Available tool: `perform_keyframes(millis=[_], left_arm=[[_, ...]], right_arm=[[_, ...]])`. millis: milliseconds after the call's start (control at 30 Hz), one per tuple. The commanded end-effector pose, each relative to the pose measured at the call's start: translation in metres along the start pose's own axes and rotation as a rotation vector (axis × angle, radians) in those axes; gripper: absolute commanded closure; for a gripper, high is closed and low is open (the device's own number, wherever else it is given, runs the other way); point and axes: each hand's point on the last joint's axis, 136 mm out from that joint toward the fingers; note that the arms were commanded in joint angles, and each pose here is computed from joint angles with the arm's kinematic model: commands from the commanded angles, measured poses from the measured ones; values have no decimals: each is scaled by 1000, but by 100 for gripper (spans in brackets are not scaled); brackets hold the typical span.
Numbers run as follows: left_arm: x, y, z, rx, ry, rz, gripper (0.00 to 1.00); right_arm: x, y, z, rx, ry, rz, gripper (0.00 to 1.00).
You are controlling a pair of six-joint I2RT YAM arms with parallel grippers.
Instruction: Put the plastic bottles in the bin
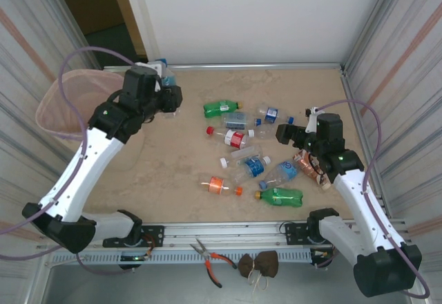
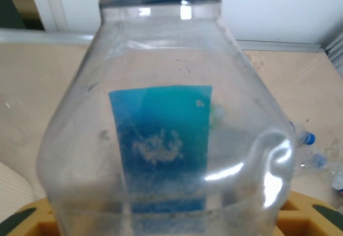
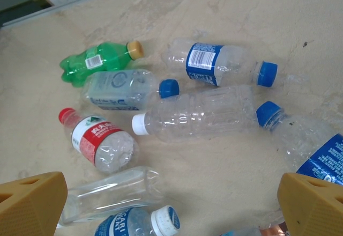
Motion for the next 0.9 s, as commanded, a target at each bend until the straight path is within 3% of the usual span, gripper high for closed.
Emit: perform_keyframes(millis=[0, 200, 400, 633, 867], left_arm=[[25, 13, 18, -254, 94, 0, 56], [58, 39, 59, -457, 345, -18, 56], [76, 52, 106, -573, 568, 58, 56], [79, 43, 157, -560, 671, 176, 55], [61, 11, 201, -579, 729, 373, 55]], right_arm=[[5, 12, 5, 21, 11, -26, 1], [4, 13, 5, 18, 8, -24, 1], [-4, 13, 5, 12, 13, -11, 1], [-9, 17, 7, 13, 17, -9, 1], [-15, 18, 8, 19, 25, 5, 1]])
Point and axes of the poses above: each hand's point on the last joint's axis, 136 mm out from that joint toward the fingers, its own x axis back along the fingers, its own z axis along the line the jaws close on, y = z × x, and after that the axes turned 1 degree about x, right-handed
